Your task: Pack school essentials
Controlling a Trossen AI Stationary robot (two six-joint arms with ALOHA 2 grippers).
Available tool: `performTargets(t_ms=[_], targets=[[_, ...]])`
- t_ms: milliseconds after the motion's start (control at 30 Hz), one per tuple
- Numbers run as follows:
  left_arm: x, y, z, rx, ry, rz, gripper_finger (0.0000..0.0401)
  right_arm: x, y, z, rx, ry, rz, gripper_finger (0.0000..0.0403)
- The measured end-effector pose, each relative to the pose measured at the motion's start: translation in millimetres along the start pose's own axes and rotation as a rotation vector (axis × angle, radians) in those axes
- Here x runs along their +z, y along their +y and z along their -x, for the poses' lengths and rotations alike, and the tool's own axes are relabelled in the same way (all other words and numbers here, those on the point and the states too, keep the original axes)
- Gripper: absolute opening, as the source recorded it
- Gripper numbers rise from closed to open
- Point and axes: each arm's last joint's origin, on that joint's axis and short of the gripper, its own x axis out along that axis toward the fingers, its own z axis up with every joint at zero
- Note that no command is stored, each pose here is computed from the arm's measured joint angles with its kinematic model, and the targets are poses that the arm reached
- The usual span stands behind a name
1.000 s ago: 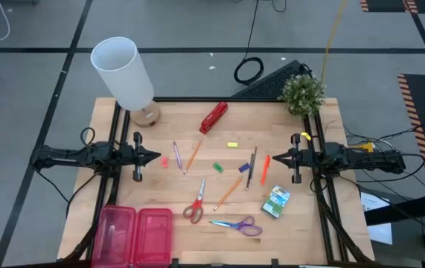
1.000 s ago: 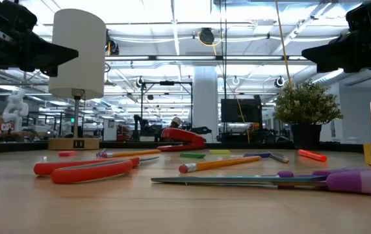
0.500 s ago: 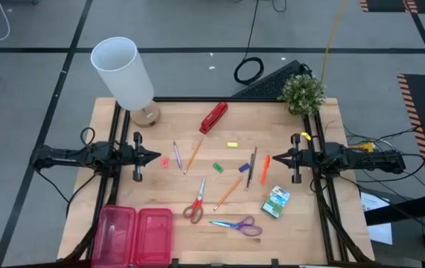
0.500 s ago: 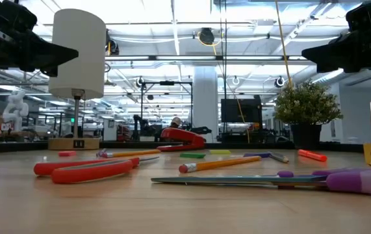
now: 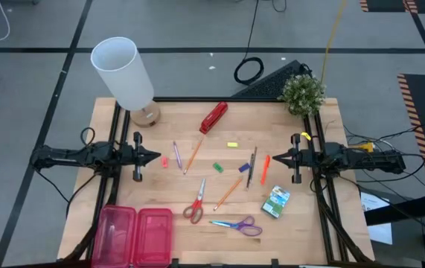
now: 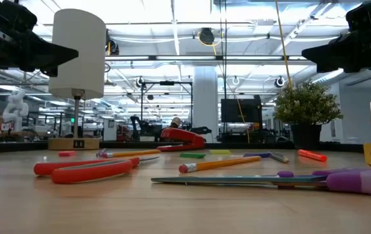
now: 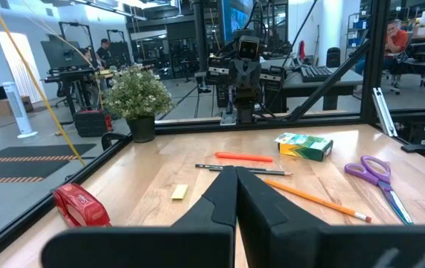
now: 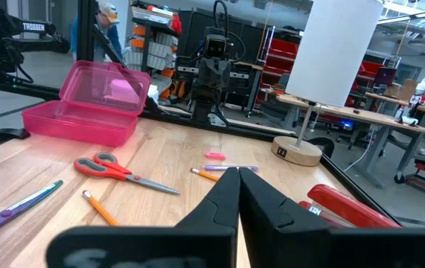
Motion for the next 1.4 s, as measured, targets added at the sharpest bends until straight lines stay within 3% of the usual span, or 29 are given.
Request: performTargets(t_ms=[300,967,1167,1400], targets=[[0,1,0,0.025,0.003,-0.089,0.0003,0,0,0,0.0,0.0,0.0,0.0],[3,2,0,0.052,-0.022,0.136,0.0003,0,0,0,0.001,0.001,0.0,0.0],[40,6,6,0.047,-0.046,0.118,0.0003,0,0,0,0.0,0.0,0.0,0.0],[99,12,7,0.048,0.037,0.123,0.0003,0,0,0,0.0,-0.001,0.0,0.0]])
